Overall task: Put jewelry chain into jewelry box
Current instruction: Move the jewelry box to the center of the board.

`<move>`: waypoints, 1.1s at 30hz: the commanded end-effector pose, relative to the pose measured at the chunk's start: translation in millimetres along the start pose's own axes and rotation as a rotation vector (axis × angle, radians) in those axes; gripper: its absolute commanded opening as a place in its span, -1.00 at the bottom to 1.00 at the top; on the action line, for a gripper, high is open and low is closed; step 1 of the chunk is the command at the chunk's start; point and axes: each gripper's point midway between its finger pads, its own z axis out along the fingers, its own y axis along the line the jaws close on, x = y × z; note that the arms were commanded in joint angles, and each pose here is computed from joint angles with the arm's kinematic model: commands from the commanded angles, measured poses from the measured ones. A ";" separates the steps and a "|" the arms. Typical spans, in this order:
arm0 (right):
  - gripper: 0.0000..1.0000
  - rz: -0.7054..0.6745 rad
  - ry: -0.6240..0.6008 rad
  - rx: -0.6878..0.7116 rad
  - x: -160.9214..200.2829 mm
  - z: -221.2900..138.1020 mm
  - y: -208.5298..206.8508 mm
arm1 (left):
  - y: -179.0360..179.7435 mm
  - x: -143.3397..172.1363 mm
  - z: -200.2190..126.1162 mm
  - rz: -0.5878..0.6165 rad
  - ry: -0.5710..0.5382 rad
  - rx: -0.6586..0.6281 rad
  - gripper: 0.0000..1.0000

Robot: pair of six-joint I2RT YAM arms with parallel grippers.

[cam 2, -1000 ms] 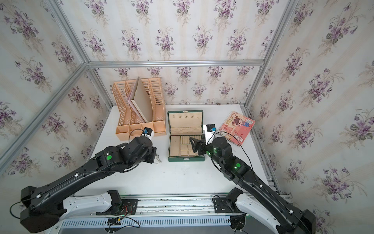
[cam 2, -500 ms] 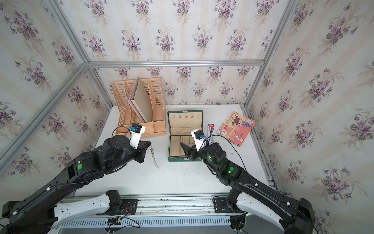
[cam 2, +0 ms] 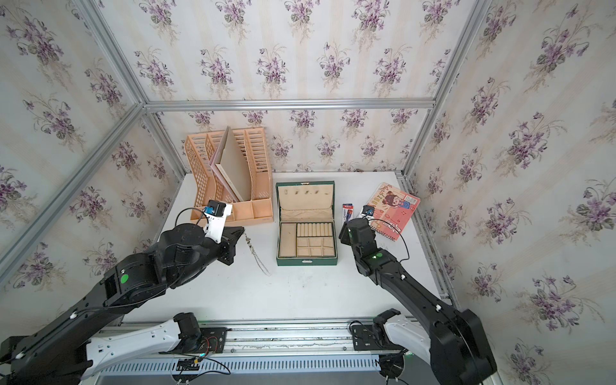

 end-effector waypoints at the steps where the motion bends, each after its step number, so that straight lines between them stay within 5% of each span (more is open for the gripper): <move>1: 0.31 0.010 0.115 -0.053 20.0 18.3 8.6 | 2.5 -10.2 0.1 -0.006 -0.053 -0.017 -1.00; 17: -0.11 -0.114 0.292 -0.160 75.6 36.3 28.4 | 8.5 13.8 7.4 -0.013 -0.007 -0.033 -1.00; 26: 0.21 -0.076 0.215 -0.175 55.8 21.2 33.6 | 10.9 19.5 8.9 -0.029 0.002 -0.042 -1.00; 33: 0.18 -0.093 0.222 -0.194 47.9 10.7 41.3 | 13.4 19.2 7.4 -0.032 -0.003 -0.052 -1.00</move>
